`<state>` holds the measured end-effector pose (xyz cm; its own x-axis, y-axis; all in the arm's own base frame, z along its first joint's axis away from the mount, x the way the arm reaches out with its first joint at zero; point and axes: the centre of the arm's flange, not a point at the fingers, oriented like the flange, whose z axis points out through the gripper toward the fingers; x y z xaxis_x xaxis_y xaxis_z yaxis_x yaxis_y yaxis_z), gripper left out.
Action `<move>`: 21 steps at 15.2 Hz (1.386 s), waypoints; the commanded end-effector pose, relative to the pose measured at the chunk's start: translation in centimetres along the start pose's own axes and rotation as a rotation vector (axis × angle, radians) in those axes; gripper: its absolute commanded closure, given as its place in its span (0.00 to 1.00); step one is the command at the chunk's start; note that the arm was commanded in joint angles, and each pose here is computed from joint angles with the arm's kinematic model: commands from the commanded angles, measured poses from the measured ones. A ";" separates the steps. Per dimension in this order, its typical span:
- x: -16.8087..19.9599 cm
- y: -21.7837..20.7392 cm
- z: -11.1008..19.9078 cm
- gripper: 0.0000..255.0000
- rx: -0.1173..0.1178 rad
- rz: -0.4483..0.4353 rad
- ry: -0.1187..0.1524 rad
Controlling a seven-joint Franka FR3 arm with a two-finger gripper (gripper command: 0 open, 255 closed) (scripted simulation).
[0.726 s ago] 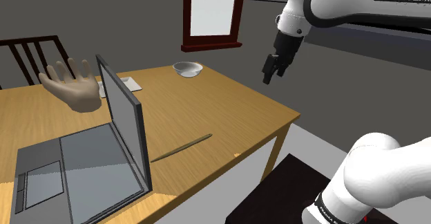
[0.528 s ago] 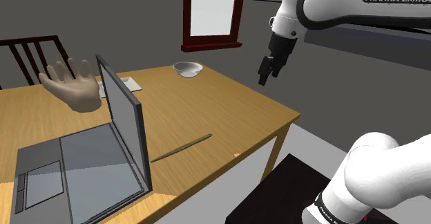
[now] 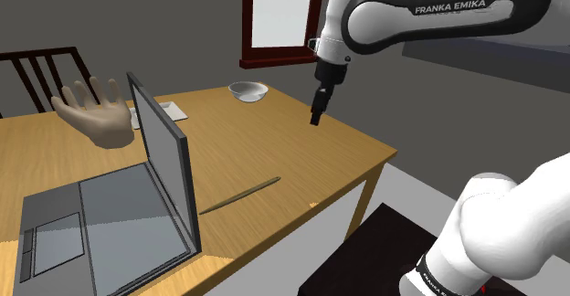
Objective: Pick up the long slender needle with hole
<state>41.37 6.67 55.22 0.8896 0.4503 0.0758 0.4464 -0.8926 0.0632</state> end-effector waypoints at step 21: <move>12.7 -18.5 13.0 0.00 0.185 -1.033 -0.050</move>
<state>45.78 27.99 42.83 0.0914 0.9954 0.0287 0.9931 -0.0890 -0.0761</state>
